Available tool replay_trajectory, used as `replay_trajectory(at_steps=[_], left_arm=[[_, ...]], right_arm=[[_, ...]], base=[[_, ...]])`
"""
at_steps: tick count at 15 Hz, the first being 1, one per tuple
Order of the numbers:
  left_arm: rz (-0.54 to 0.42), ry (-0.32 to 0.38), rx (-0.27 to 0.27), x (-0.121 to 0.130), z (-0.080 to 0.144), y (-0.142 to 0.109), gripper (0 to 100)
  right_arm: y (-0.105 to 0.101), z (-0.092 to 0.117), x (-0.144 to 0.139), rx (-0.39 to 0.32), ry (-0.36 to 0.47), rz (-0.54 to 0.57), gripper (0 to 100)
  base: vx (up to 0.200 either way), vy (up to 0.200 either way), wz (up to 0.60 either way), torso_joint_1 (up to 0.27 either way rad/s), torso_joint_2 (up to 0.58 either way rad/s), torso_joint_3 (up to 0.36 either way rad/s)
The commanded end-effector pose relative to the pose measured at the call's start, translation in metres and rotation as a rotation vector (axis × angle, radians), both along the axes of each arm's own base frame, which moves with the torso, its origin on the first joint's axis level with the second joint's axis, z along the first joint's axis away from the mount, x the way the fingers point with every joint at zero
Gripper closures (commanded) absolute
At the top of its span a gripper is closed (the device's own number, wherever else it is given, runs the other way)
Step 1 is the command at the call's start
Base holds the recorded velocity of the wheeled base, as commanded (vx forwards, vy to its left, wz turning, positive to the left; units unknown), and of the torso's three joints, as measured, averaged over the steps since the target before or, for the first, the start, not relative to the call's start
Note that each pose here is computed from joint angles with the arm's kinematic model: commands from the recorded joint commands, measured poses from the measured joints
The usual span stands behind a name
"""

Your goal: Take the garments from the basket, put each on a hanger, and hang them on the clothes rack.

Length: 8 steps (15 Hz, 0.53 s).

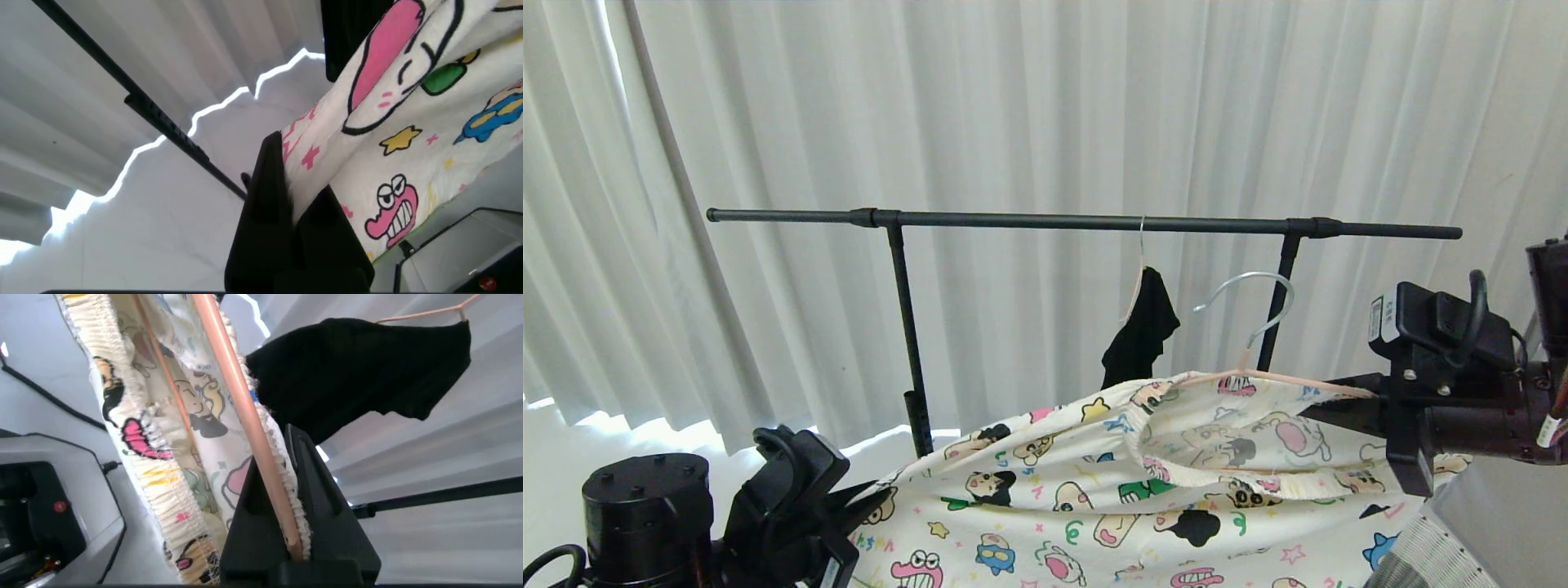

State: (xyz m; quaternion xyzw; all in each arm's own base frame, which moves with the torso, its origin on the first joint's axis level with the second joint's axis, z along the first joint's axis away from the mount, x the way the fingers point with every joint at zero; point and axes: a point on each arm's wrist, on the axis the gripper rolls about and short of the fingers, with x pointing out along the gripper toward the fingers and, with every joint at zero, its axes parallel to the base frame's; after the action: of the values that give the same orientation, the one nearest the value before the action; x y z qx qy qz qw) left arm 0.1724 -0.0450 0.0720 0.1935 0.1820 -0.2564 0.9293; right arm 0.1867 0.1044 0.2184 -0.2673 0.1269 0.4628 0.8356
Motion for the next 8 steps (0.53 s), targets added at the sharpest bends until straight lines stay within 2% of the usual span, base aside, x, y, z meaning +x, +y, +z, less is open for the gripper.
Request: replay_trajectory(at_steps=[1,4,6,8], left_arm=[[-0.002,-0.005,-0.002,0.000,0.001,0.000,0],[0.006,-0.018,-0.009,-0.001,0.004,0.000,0],[0.029,-0.036,0.000,-0.002,0.006,0.001,0],[0.019,-0.057,0.003,-0.004,0.009,-0.001,0]], right_arm=[[0.000,0.001,0.000,0.000,-0.003,0.001,100],[-0.002,0.003,-0.001,0.023,0.013,-0.037,100],[-0.011,0.005,-0.001,0.001,0.001,-0.136,100],[-0.022,0.004,-0.005,-0.024,0.045,-0.218,100]], base=[[0.000,0.000,0.00,0.000,0.00,0.000],[0.000,0.000,0.00,0.000,0.00,0.000],[0.000,0.000,0.00,0.000,0.00,0.000],[0.000,0.000,0.00,0.000,0.00,0.000]])
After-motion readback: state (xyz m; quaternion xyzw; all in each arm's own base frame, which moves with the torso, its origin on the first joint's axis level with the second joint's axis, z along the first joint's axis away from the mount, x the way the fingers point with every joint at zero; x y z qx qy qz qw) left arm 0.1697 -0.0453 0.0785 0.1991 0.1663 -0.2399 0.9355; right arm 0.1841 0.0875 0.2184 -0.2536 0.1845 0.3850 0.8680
